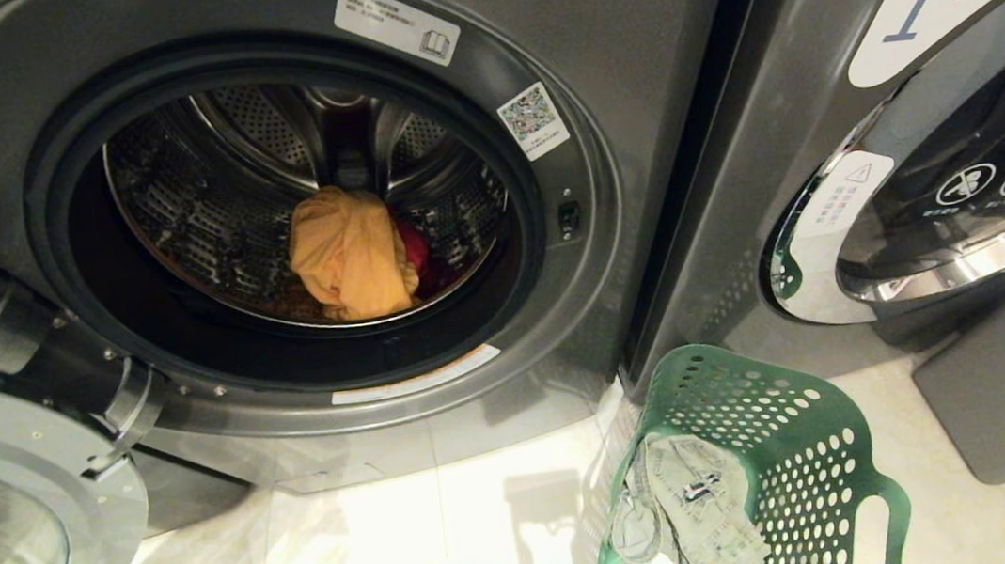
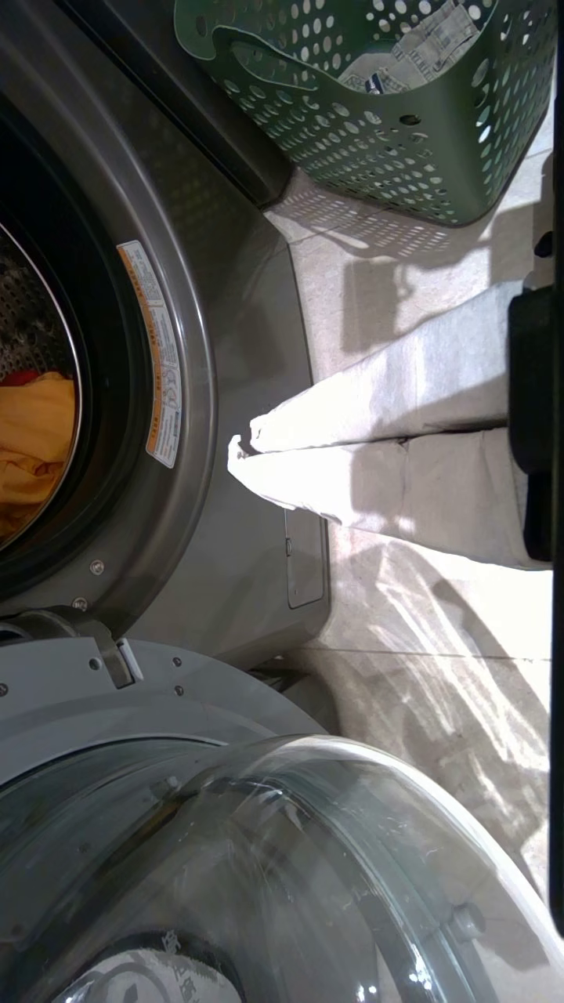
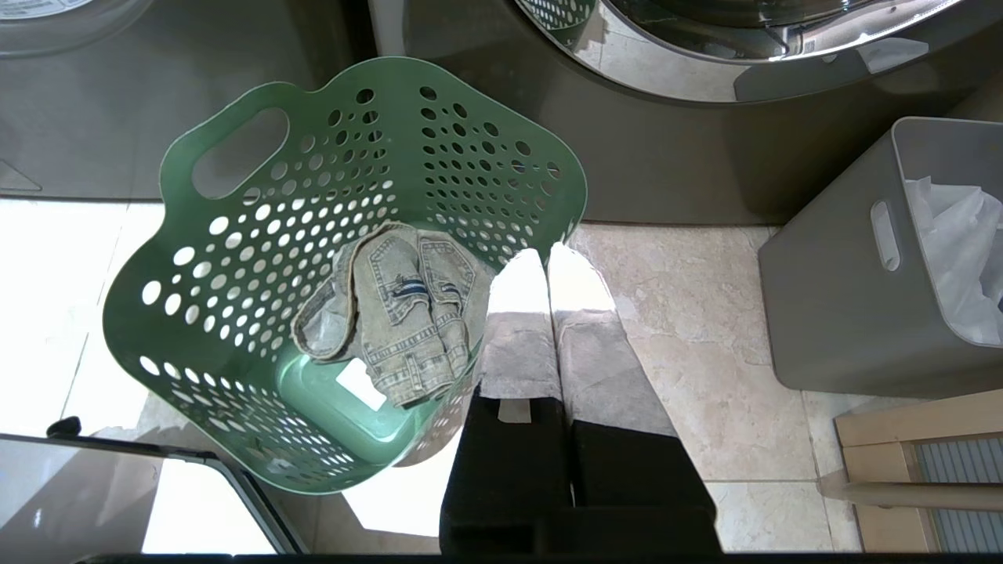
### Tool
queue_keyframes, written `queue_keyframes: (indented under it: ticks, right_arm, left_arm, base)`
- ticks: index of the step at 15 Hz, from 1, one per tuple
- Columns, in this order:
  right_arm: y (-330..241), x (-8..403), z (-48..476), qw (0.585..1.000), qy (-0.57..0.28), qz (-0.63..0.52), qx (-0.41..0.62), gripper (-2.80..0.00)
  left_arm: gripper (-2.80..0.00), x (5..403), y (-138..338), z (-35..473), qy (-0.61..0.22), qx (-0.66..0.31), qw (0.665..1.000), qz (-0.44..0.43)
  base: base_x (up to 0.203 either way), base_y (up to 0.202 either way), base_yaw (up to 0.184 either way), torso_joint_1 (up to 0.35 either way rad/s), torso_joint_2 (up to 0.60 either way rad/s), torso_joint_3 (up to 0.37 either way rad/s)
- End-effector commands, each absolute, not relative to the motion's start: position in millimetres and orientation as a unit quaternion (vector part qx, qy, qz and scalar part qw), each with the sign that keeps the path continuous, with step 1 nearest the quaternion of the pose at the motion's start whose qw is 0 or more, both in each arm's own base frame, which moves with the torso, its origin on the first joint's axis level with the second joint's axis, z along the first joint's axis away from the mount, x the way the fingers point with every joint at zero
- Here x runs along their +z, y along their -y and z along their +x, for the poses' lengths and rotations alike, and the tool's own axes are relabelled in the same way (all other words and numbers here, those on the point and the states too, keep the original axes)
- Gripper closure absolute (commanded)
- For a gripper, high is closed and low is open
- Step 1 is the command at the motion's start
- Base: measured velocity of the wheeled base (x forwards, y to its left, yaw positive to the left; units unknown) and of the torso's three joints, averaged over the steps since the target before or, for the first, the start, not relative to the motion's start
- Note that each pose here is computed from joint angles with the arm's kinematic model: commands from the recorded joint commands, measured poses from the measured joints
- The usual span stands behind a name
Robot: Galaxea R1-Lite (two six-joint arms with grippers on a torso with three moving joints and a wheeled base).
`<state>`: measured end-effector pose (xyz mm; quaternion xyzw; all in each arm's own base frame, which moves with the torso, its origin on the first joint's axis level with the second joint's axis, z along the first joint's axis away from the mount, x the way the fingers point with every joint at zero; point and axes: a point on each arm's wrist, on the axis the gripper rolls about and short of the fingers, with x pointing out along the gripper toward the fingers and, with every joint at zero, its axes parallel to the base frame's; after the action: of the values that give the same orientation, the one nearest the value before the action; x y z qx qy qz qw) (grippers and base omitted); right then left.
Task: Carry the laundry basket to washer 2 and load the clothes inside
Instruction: Place the clothes into the washing machine
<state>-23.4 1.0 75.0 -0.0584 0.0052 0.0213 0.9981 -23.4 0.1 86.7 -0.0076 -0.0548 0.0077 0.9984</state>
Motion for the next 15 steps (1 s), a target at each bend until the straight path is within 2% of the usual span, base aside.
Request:
queue_keyframes:
  ticks: [1,15]
  right_arm:
    - [-1.0,75.0,-23.4,0.998,-0.005,-0.059,0.022,0.0]
    - [-1.0,75.1,-23.4,0.998,-0.005,-0.058,0.021,0.0]
  left_arm:
    - [0.0,75.6,-0.1,-20.2,0.035,0.008,0.999,-0.008]
    - [0.0,75.6,-0.1,-20.2,0.035,0.008,0.999,-0.008]
  base:
    - [0.0,0.0,0.0,0.0,0.0,0.0]
    - [0.0,0.0,0.0,0.0,0.0,0.0]
